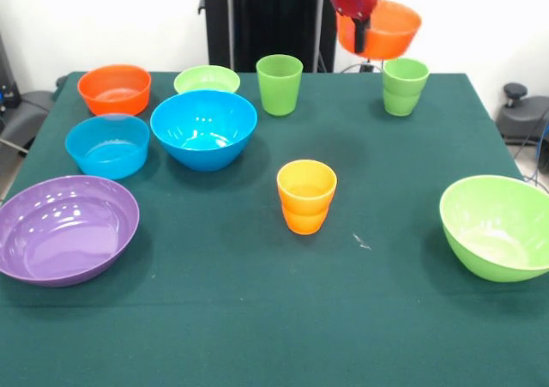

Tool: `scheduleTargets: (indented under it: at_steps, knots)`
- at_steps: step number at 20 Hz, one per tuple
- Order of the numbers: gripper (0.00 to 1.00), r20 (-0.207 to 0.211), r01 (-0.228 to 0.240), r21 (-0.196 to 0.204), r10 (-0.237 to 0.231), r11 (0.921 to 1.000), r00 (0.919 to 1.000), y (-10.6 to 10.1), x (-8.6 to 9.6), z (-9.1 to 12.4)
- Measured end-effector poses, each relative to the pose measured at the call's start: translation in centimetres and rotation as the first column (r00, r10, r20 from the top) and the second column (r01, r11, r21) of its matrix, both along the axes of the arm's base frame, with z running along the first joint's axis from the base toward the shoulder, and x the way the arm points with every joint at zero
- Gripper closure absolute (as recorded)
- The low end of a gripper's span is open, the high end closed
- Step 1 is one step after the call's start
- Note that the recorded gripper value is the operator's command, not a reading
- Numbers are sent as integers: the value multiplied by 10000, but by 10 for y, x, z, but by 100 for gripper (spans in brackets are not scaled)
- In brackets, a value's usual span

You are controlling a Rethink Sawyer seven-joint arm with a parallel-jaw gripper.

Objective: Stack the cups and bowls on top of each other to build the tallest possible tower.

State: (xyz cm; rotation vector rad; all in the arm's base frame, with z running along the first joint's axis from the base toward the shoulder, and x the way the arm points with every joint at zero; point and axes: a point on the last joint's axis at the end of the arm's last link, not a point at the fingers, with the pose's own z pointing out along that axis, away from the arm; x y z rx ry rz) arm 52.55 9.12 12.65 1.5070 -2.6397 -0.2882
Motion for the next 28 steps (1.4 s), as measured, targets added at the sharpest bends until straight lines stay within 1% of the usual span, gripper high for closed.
scheduleTargets:
  at_steps: [2,7,8,10,17,20,21,24,28]
  knots:
    - [100,-30,-38,46,38,10000,10000,4,1,-6]
    - [100,-30,-192,-52,192,9998,9998,8,5,-22]
    - [100,-14,-171,-26,171,9999,9999,7,7,-27]
    - [100,3,-125,10,125,9999,9999,6,9,-29]
    - [100,-12,257,140,-257,9996,9997,-7,17,-36]
    - [100,-16,467,214,-466,9987,9989,-11,22,-38]
    - [100,-47,624,246,-623,9977,9980,-16,26,-37]
    - [100,-83,688,219,-687,9974,9976,-20,27,-36]
    - [100,-251,764,119,-761,9970,9968,-28,25,-34]
